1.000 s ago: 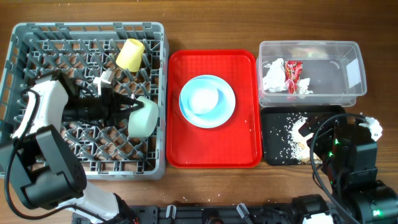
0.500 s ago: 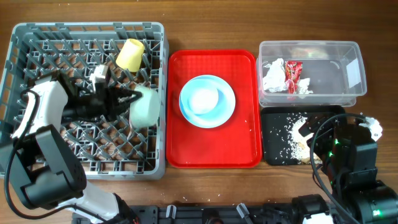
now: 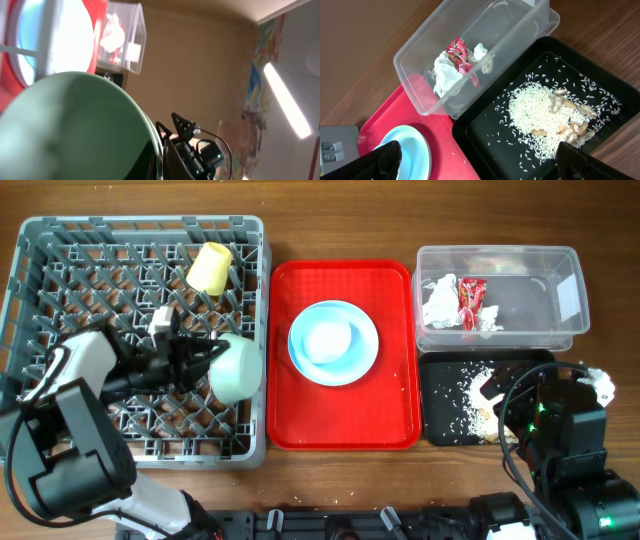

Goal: Sort waste into correct bins and load items into the dishwasher rack
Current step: 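Lower the green bowl into the rack and release it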

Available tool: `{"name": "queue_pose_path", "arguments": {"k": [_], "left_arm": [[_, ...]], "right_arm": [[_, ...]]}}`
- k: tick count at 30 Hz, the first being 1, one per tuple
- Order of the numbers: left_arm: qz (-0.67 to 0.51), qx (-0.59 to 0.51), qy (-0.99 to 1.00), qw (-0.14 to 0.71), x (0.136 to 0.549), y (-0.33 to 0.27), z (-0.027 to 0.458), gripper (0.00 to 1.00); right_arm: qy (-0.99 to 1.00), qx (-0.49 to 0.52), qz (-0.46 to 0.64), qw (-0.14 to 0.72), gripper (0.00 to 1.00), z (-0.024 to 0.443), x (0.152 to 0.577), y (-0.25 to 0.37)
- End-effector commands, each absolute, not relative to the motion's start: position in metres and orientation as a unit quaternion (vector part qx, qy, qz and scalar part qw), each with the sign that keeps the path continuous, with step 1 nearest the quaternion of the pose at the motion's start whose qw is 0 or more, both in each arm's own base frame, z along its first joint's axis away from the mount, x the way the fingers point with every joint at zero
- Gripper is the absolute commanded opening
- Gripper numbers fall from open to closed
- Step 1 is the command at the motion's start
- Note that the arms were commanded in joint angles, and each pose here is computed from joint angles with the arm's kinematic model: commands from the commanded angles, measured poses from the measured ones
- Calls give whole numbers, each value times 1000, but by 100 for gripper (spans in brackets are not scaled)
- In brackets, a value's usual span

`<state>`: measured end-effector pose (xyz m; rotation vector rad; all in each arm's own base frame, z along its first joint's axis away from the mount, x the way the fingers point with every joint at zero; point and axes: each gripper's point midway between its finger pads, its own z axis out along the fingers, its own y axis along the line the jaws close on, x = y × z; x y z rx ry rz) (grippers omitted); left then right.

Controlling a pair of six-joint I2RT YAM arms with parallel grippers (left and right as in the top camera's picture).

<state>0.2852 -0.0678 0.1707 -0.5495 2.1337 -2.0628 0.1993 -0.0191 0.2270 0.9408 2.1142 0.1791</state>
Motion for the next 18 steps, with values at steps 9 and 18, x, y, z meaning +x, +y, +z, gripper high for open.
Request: {"name": "queue_pose_path", "arguments": {"k": [9,18], "left_arm": [[-625,-210,748,76,271,-26,136,16],[-616,-206,753,108,284,-8,154,40]], "right_arm": [[832,376,78,402,100,232,200,-19],[831,376,78,402,100,232,200,-19]]}}
